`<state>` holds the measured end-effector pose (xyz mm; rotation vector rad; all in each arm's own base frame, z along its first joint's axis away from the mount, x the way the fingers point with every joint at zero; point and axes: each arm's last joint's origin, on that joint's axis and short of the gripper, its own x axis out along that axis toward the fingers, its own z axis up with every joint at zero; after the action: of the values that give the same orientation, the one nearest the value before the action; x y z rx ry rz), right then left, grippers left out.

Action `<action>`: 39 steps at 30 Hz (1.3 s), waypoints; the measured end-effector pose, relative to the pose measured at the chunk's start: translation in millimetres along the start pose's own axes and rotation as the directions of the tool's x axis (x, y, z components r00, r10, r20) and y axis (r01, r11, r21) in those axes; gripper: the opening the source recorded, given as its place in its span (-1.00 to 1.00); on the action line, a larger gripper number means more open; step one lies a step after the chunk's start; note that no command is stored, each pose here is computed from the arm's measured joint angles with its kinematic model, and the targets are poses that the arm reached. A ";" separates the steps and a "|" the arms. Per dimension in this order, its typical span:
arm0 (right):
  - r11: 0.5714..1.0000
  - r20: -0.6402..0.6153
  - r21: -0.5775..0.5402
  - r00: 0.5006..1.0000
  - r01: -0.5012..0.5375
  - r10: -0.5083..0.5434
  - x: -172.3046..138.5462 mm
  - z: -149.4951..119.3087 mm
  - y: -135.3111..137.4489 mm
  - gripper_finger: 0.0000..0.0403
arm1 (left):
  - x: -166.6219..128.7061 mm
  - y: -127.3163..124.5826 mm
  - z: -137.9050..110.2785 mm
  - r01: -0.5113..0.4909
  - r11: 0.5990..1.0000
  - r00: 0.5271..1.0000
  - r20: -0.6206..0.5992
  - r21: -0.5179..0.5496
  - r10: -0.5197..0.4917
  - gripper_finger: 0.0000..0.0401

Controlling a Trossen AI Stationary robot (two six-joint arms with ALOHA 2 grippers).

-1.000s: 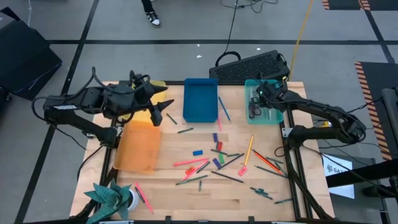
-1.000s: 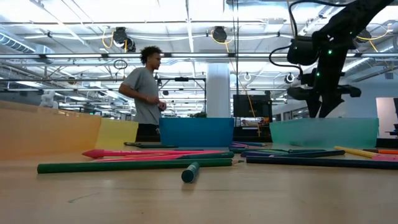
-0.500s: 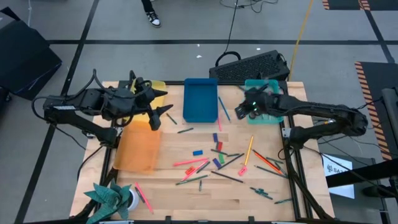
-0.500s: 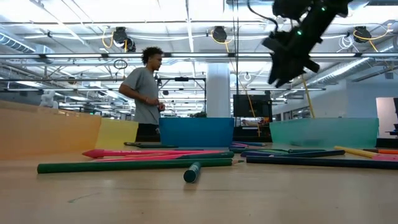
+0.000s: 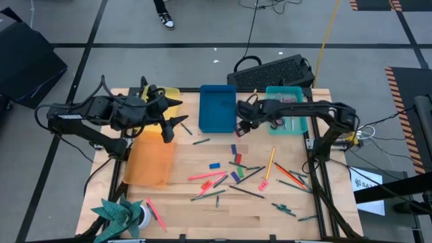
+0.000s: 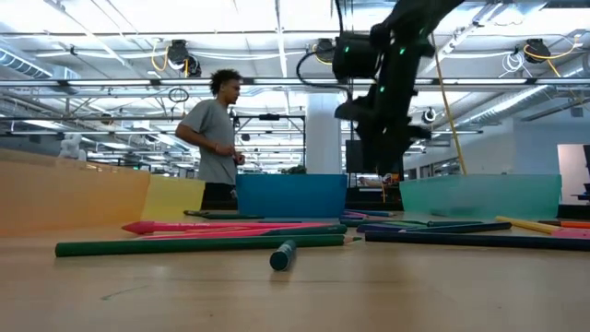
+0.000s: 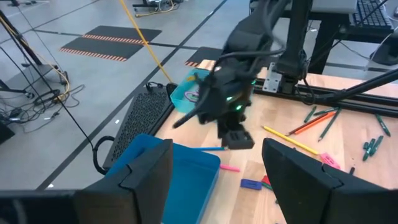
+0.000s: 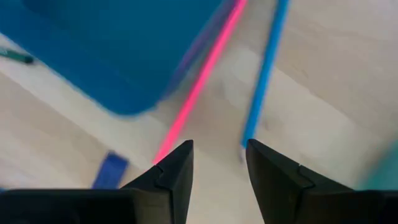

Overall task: Sort crayons/erasers/pens/pencils in bins
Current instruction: Put the light blue pencil into the blue bin

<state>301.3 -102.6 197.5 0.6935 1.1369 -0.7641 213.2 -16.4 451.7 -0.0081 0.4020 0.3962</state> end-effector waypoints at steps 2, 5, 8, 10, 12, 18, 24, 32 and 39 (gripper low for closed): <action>1.000 -0.023 -0.003 1.000 0.013 -0.014 9.3 3.2 -7.9 -0.31 | -0.4 -0.9 -0.1 0.004 1.000 1.000 0.000 0.001 -0.004 0.25; 0.998 -0.032 -0.015 0.998 0.054 -0.055 19.3 7.3 -20.3 -0.31 | -1.2 -2.4 -0.3 0.012 1.000 1.000 0.001 0.005 -0.012 0.25; 0.998 -0.013 -0.032 0.999 0.050 -0.050 27.1 13.3 -24.1 -0.31 | -1.5 -2.9 -1.1 0.014 1.000 1.000 -0.005 0.009 -0.014 0.25; 0.998 -0.007 -0.045 0.999 0.043 -0.043 33.3 14.5 -21.9 -0.31 | -1.5 -2.8 -1.7 0.013 1.000 1.000 -0.011 0.012 -0.013 0.25; 0.998 -0.003 -0.054 0.999 0.040 -0.040 40.2 14.8 -18.8 -0.31 | -1.5 -2.7 -2.2 0.012 1.000 1.000 -0.016 0.014 -0.011 0.25; 0.994 -0.051 -0.031 0.994 0.100 -0.102 58.8 10.1 -19.3 -0.36 | -1.5 -2.7 -2.4 0.011 1.000 1.000 -0.018 0.015 -0.011 0.25; 0.993 -0.083 -0.007 0.990 0.117 -0.117 68.8 8.6 -19.5 -0.58 | -1.5 -2.5 -2.5 0.011 1.000 1.000 -0.018 0.019 -0.010 0.25; 0.991 -0.112 0.054 0.987 0.119 -0.113 70.9 6.8 -20.2 -0.90 | -1.5 -2.5 -2.8 0.010 1.000 1.000 -0.022 0.027 -0.009 0.25; 0.988 -0.117 0.100 0.988 0.116 -0.104 67.4 6.2 -20.5 -0.93 | -1.5 -2.4 -3.3 0.009 1.000 1.000 -0.026 0.029 -0.008 0.25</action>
<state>303.4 -130.9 132.7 0.7751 1.2509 -0.8932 211.6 -19.4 449.1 0.0136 0.4334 0.3817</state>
